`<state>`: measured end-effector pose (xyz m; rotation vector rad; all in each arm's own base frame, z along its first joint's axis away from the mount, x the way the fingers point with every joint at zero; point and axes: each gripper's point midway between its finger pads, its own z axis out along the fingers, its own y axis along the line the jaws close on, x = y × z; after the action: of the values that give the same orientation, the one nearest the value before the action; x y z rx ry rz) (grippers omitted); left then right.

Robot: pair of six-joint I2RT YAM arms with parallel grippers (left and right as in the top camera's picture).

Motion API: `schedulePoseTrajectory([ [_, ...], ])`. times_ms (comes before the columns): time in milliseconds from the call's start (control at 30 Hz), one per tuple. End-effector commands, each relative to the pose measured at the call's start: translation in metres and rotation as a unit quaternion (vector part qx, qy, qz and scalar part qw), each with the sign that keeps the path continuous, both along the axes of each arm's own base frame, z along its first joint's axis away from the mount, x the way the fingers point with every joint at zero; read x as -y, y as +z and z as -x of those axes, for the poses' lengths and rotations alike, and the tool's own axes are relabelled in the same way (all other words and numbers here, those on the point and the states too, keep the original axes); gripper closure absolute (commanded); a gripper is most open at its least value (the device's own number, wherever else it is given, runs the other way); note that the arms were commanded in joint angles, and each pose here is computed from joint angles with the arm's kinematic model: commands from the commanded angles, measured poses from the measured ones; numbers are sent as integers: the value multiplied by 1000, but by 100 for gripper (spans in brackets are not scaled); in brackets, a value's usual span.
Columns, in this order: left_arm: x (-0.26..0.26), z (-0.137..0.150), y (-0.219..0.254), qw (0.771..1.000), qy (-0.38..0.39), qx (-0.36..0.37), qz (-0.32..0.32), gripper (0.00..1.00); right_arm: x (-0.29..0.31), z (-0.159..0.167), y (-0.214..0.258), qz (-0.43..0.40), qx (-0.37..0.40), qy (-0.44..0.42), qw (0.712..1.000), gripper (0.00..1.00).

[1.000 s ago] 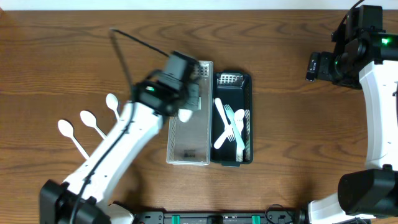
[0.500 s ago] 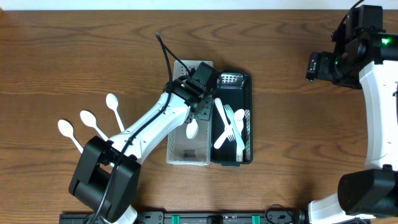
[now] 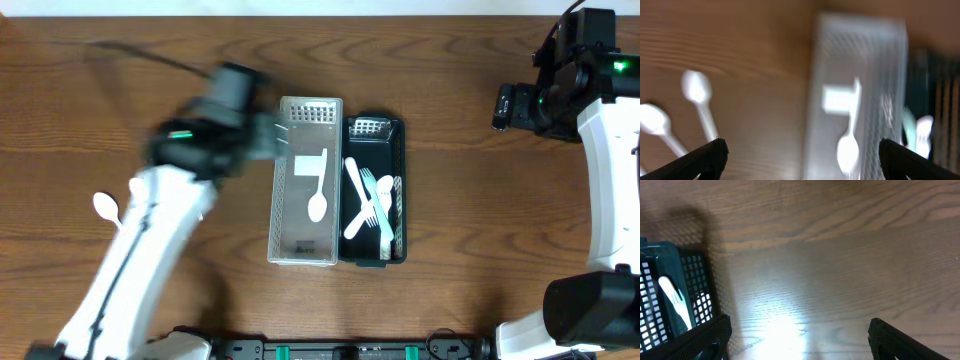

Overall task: Pack container
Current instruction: 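Return the left gripper to the next white spoon and grasp it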

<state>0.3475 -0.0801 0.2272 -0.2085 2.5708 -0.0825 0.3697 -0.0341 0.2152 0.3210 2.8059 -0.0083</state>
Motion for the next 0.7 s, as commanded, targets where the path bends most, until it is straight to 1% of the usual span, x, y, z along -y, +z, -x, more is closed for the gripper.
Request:
schedulePoseTrajectory([
  [0,-46,1,-18,995,92,-43,25,2,-1,-1,-2,0,-3,8,1000,9],
  [100,-80,-3,-39,985,155,-77,28,2,-1,-1,-2,0,-3,8,1000,9],
  [200,-101,-12,-66,977,184,-108,27,2,-1,1,-2,0,-6,8,1000,9],
  [400,-127,-28,-120,963,218,-159,23,2,-1,5,-4,-1,-16,8,1000,9],
  [567,-148,-27,-154,949,244,-195,29,2,-1,6,-4,-1,-18,8,1000,9],
  [667,-144,-28,-173,949,222,-216,60,2,-1,6,-4,-1,-18,8,1000,9],
])
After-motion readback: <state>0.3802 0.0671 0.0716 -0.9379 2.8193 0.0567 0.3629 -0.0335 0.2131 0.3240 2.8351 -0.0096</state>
